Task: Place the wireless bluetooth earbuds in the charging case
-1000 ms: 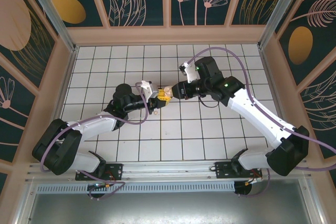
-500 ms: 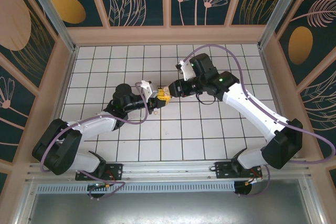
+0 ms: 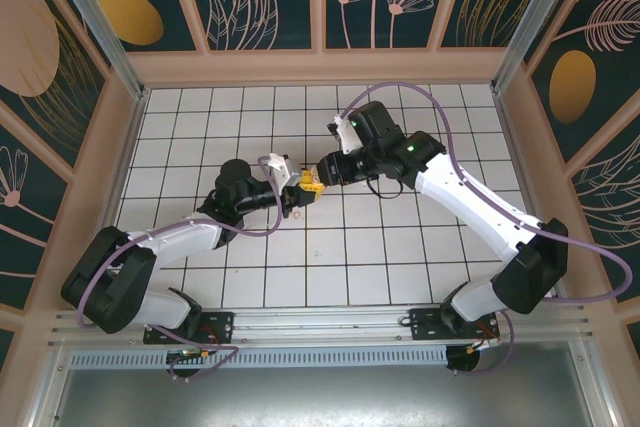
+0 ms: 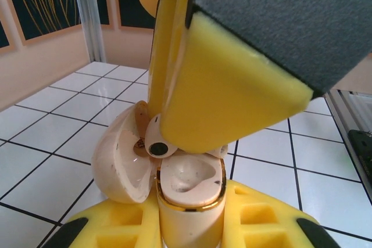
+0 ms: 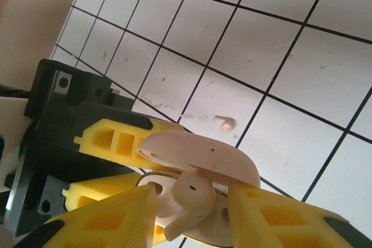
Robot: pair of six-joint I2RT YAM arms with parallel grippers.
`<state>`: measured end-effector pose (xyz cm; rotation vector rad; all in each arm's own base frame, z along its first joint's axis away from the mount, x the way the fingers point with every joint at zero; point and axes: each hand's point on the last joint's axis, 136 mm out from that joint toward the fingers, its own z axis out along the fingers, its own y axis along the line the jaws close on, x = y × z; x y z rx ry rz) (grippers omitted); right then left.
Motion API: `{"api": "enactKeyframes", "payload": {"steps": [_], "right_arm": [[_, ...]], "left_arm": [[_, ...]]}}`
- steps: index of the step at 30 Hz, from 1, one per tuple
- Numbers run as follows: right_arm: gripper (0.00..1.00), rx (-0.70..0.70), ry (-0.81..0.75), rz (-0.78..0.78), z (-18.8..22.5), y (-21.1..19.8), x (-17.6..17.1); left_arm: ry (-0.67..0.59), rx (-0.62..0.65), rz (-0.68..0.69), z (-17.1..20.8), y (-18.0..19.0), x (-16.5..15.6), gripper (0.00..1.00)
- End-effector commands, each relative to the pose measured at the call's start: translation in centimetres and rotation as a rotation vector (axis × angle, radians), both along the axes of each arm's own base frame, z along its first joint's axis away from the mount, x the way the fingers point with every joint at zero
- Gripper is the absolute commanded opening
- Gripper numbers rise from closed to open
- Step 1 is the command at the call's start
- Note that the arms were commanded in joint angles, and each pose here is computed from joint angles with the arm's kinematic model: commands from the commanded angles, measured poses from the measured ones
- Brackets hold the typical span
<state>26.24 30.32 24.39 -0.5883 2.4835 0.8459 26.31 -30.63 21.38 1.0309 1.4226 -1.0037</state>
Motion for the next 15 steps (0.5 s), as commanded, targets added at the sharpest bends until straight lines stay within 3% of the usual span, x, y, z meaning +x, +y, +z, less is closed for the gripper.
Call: {"api": "enactKeyframes", "payload": {"steps": [1, 15], "right_arm": [[0.34, -0.055, 0.007, -0.039, -0.4, -0.3, 0.1], [0.22, -0.019, -0.099, -0.06, 1.1, -0.6, 0.3]], "left_arm": [[-0.067, -0.036, -0.013, 2.1, -0.1, -0.1, 0.19], [-0.063, -0.031, -0.005, 2.0, 0.1, -0.3, 0.19]]}}
